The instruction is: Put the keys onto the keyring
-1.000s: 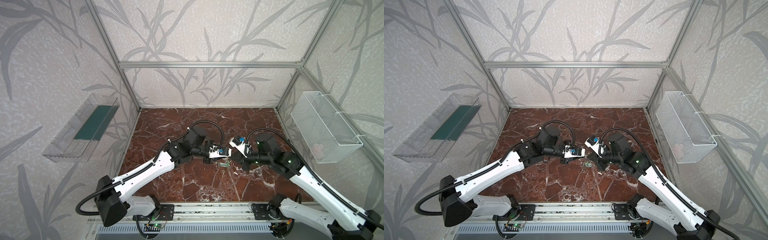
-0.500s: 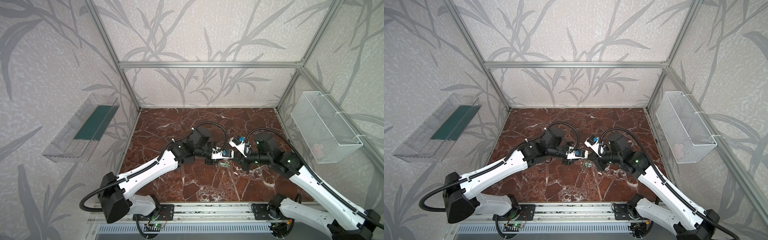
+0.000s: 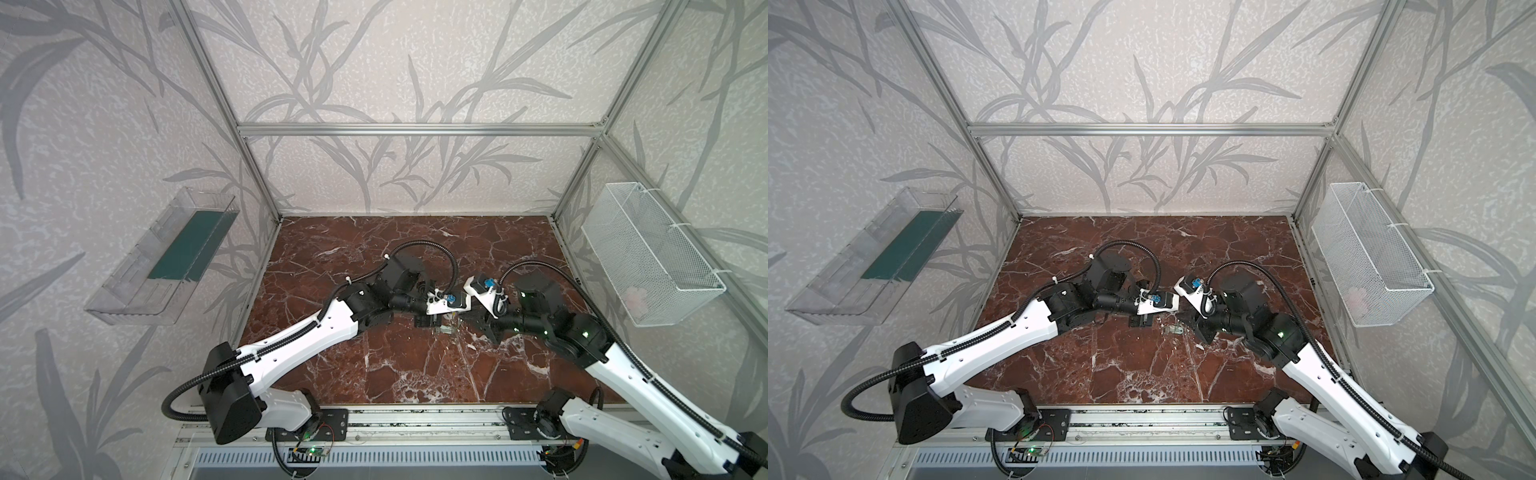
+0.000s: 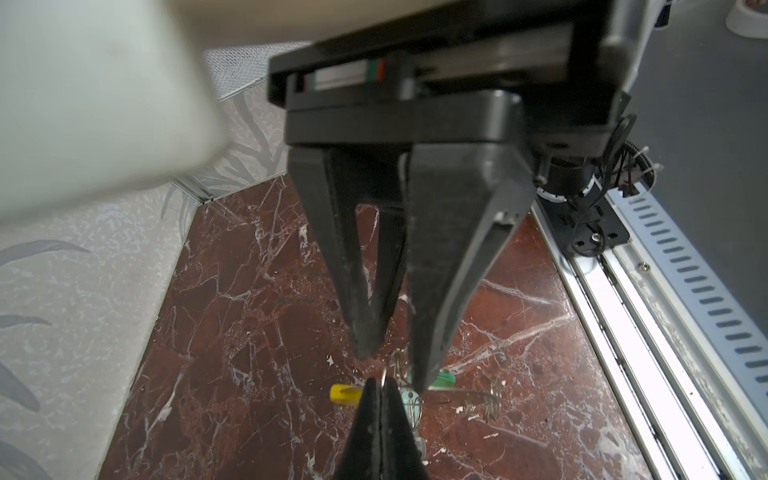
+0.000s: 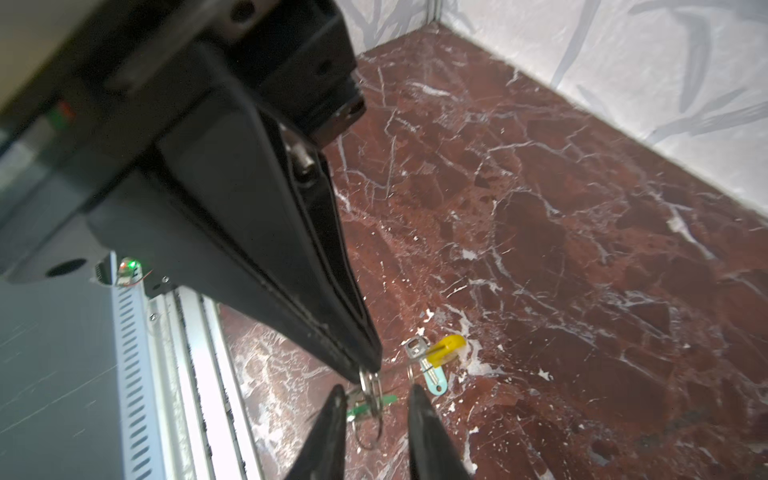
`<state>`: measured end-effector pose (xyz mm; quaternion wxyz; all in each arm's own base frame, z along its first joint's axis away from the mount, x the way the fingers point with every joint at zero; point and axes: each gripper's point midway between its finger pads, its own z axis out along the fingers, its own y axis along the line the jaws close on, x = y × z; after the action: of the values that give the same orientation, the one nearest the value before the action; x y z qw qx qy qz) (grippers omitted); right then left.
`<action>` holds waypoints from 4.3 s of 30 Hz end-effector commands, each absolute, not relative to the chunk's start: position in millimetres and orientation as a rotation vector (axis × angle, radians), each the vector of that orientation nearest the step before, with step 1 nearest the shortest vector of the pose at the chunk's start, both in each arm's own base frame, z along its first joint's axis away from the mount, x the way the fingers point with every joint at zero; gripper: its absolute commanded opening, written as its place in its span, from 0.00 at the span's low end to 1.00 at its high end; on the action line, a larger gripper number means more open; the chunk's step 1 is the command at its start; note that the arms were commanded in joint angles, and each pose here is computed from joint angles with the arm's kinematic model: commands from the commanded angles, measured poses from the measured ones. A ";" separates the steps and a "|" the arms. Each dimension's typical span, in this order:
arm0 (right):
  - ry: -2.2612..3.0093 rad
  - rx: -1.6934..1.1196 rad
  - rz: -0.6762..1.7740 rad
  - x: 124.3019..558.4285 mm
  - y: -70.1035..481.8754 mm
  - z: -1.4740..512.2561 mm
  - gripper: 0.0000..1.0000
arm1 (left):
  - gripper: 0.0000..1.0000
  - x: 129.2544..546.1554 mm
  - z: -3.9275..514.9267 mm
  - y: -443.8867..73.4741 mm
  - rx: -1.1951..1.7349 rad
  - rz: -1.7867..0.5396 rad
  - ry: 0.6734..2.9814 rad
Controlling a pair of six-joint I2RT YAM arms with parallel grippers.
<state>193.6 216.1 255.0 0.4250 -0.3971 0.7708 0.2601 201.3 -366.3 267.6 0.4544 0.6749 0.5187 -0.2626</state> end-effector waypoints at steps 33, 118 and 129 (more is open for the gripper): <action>1.715 -0.729 0.672 218.5 210.2 286.2 0.35 | 0.00 220.1 339.4 -362.2 1.137 -0.899 1.261; 1.583 -0.741 0.552 217.6 211.1 293.6 0.36 | 0.00 238.3 356.8 -356.0 1.004 -0.804 1.231; 1.610 -0.744 0.503 218.9 204.6 288.4 0.36 | 0.00 237.6 360.5 -356.8 1.002 -0.806 1.221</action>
<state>216.7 200.4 289.0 0.6140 -0.3111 0.6901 0.2233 243.5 -358.7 327.5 0.6052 0.4435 0.5627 -0.3470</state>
